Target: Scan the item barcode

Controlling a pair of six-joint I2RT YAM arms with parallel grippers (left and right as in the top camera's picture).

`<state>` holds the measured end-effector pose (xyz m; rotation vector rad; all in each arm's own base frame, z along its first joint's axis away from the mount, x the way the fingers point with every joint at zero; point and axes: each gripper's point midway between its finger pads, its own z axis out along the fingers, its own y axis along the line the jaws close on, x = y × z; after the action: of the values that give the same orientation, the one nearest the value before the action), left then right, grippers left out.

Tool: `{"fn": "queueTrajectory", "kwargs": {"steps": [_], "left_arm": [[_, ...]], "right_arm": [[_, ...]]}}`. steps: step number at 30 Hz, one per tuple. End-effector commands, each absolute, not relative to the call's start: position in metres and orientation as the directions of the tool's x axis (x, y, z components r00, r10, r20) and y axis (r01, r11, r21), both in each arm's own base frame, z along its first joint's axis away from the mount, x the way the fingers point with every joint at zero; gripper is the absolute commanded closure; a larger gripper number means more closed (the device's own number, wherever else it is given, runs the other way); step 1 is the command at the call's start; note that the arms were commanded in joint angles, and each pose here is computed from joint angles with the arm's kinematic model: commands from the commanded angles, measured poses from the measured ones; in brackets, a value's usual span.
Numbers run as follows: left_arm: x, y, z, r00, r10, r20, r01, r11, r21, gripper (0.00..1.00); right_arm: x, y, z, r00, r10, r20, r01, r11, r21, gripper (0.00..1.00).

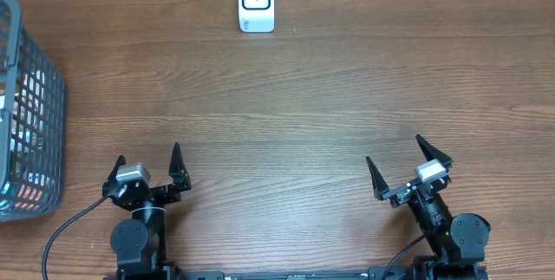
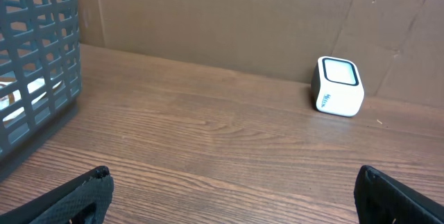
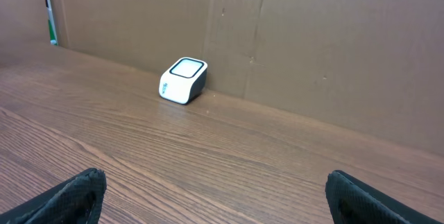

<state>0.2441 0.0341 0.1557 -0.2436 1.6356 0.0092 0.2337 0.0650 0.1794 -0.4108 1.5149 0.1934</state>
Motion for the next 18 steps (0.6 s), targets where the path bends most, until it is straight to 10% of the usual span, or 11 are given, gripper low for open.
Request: {"fn": "queueTrajectory", "kwargs": {"steps": [1, 18], "left_arm": [[0.244, 0.033, 0.157, -0.052, -0.132, -0.99, -0.155, 0.98, -0.123, 0.0], [0.245, 0.02, 0.159, -0.061, -0.121, -0.991, -0.083, 0.99, -0.116, 0.0]], "right_arm": [[0.234, 0.065, 0.177, 0.057, -0.125, -0.991, -0.376, 0.916, -0.137, 0.0], [0.234, 0.065, 0.177, 0.056, -0.125, -0.991, -0.376, 0.916, -0.137, 0.0]]}}
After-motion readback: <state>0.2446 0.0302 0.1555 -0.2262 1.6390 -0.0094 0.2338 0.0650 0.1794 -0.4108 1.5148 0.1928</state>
